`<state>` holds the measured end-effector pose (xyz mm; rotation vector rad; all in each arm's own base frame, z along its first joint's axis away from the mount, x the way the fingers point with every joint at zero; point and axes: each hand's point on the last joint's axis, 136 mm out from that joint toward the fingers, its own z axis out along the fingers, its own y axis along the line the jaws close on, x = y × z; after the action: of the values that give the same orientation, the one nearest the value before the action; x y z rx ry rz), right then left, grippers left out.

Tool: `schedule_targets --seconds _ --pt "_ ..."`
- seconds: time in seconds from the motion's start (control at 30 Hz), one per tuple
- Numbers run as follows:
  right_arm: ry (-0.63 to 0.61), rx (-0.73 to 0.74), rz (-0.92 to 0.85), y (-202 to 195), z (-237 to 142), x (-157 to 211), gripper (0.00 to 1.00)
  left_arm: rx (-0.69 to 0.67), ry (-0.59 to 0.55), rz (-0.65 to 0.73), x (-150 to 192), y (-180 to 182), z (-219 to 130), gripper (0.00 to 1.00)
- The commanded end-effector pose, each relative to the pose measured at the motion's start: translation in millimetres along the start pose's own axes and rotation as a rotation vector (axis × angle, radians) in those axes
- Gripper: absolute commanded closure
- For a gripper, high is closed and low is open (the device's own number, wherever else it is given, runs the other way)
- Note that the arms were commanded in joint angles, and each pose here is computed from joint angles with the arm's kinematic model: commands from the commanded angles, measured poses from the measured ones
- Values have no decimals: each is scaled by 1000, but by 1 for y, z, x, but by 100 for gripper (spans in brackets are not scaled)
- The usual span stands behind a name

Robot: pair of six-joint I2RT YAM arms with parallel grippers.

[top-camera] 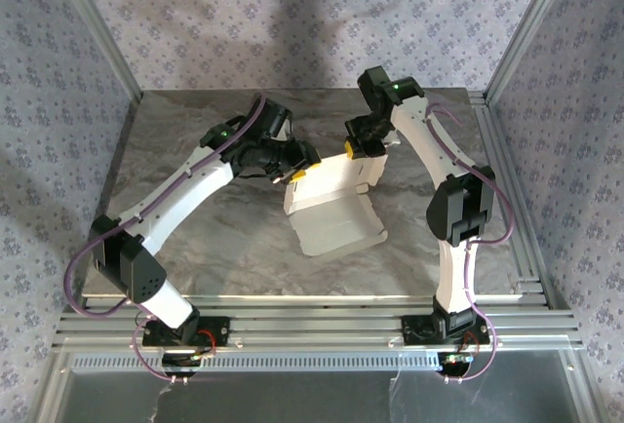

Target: Fold the paper box

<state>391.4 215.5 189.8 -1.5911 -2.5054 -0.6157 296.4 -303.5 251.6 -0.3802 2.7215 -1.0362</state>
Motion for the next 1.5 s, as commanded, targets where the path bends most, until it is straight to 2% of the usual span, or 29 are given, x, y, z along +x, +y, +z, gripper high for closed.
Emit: schedule_targets --seconds 0.0,0.17,0.33,0.43,0.63,1.0,1.3,1.47 --pt "-11 13 20 1 4 0 100 18 11 -3 2 -8 1 57" --pt "-10 11 18 1 4 0 100 9 -9 9 -1 -11 -3 57" --pt "2 24 15 -3 5 2 100 -11 -138 55 -23 -16 -45 56" --pt "-6 14 13 -2 5 0 100 -16 -160 47 -35 -7 -55 54" --pt "-7 10 13 0 5 1 100 -49 -61 58 -32 8 -30 55" --pt "2 8 13 0 5 3 100 -43 21 98 -7 -5 0 56" --pt "2 -4 -1 4 8 3 100 -64 21 90 -6 3 9 56" --pt "-32 -61 -121 15 6 -1 100 14 -57 117 -17 -22 -18 55"
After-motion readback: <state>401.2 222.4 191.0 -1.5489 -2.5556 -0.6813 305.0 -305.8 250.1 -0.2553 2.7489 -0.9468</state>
